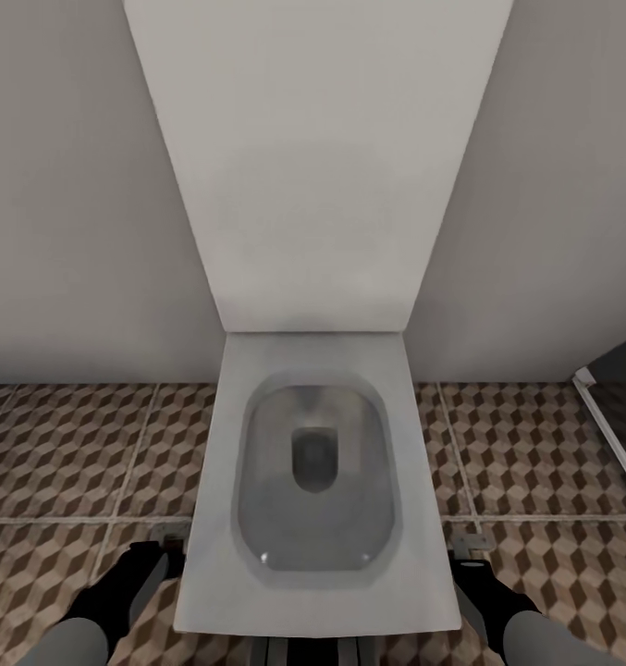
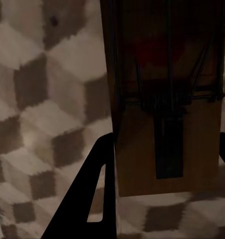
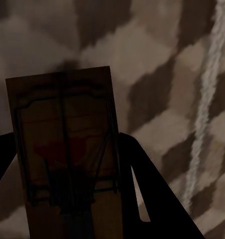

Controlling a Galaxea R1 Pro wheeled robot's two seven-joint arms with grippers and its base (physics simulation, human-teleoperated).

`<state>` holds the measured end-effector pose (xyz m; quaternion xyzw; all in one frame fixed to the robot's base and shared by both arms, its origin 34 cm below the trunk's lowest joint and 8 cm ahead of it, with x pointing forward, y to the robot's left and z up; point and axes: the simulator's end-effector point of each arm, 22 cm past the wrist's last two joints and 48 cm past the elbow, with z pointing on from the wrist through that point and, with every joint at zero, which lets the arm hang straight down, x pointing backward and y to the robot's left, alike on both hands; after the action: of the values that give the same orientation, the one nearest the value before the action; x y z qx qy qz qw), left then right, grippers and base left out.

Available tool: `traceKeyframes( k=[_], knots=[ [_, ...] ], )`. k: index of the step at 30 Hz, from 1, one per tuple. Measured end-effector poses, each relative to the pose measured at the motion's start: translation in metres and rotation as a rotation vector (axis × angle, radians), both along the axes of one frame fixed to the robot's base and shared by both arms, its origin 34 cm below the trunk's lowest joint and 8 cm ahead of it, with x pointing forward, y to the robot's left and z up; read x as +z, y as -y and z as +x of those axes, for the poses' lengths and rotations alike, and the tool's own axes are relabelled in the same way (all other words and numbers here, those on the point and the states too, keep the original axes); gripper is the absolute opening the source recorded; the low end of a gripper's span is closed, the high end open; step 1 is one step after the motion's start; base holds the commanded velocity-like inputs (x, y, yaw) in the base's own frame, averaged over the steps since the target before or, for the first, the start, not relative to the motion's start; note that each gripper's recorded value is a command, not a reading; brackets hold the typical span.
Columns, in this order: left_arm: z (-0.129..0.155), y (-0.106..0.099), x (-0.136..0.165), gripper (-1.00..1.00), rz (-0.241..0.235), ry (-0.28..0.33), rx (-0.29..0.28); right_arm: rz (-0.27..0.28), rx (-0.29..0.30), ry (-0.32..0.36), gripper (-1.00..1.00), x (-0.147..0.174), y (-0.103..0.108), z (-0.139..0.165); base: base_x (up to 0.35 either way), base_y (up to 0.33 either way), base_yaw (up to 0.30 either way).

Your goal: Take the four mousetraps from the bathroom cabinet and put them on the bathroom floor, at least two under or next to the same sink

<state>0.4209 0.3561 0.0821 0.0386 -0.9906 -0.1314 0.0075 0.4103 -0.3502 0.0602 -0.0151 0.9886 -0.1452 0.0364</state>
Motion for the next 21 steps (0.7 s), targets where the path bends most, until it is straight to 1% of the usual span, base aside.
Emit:
traceKeyframes(
  k=[3,7,21],
  knots=[
    [-0.005,-0.009,-0.003,-1.00,0.011,-0.013,0.000,0.000,0.000,-0.012,-1.00,-0.004,0.000,-0.005,0.000,0.000,0.000],
    [-0.005,-0.013,-0.002,-1.00,0.017,-0.012,0.000,0.000,0.000,-0.012,-1.00,-0.004,0.000,-0.005,0.000,0.000,0.000],
    [-0.006,-0.009,-0.003,-1.00,0.011,-0.014,0.002,0.000,0.001,0.004,-1.00,-0.004,0.000,-0.002,0.000,0.000,0.000]
  ],
)
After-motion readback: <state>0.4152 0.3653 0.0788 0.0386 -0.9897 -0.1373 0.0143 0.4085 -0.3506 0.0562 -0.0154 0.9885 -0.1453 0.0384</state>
